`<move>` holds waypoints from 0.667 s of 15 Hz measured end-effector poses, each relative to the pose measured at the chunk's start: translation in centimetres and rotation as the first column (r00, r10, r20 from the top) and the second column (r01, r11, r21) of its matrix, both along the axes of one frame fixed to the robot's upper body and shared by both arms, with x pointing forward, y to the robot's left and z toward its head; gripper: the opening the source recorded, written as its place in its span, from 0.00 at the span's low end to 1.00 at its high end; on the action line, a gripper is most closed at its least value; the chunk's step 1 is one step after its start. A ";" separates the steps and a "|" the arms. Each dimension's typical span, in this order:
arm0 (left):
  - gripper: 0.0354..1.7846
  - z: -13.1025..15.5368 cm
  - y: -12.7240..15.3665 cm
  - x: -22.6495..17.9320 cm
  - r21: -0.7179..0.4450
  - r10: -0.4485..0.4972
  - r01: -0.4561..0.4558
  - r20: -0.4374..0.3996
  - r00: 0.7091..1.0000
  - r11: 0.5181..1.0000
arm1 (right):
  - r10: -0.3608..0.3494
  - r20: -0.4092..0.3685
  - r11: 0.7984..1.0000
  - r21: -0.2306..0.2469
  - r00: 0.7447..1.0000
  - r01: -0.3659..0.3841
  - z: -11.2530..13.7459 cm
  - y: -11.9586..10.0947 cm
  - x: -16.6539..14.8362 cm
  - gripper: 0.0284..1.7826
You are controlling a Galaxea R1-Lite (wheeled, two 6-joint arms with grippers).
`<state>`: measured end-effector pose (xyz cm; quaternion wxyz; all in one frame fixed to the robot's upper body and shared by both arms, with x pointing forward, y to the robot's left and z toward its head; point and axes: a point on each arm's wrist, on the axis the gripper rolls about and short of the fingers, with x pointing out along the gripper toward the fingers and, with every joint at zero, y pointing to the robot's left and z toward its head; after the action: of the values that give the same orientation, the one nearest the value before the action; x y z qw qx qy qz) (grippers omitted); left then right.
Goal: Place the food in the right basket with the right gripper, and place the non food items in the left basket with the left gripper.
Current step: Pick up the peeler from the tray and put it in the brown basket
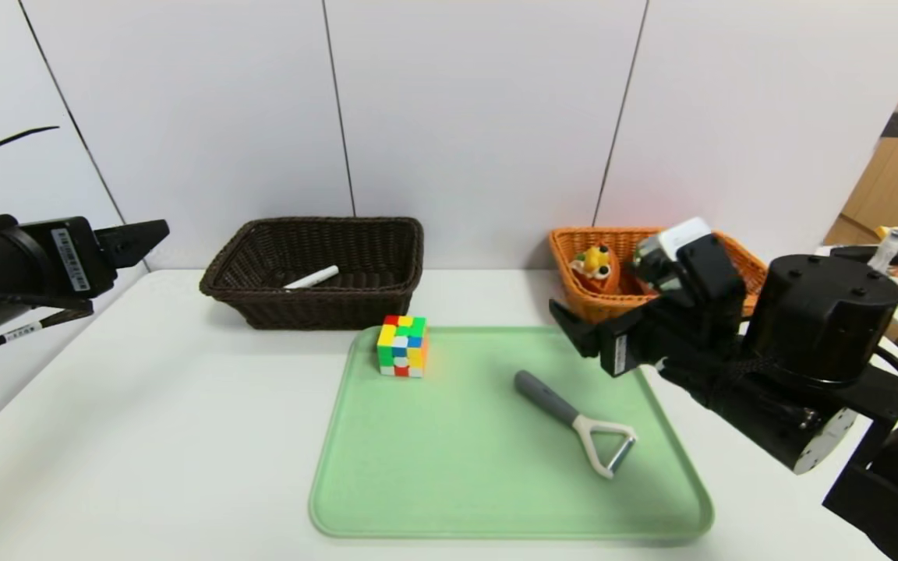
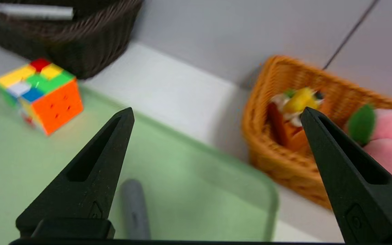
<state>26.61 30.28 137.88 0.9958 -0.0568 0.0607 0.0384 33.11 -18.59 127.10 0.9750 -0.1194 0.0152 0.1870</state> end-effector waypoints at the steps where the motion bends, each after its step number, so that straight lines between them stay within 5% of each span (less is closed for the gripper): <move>1: 0.94 -0.3 0.1 -0.2 0.000 0.004 -0.004 -0.005 1.000 1.000 | 0.020 -0.044 0.999 -0.030 0.999 -0.021 -0.6 0.5 -0.1 0.95; 6: 0.94 -0.7 0.3 -0.9 0.008 0.005 -0.005 -0.011 1.000 1.000 | 0.026 -0.271 0.982 -0.171 0.962 -0.074 -1.2 1.3 -0.1 0.95; 10: 0.94 -1.1 0.4 -1.3 0.025 0.001 0.000 -0.021 1.000 1.000 | 0.031 -0.477 0.965 -0.215 0.879 -0.150 1.4 1.5 0.2 0.95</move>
<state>25.28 30.64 136.73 0.9958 -0.0438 0.0705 0.0400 33.28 -17.07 128.54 0.9099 -0.1907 0.2679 0.2527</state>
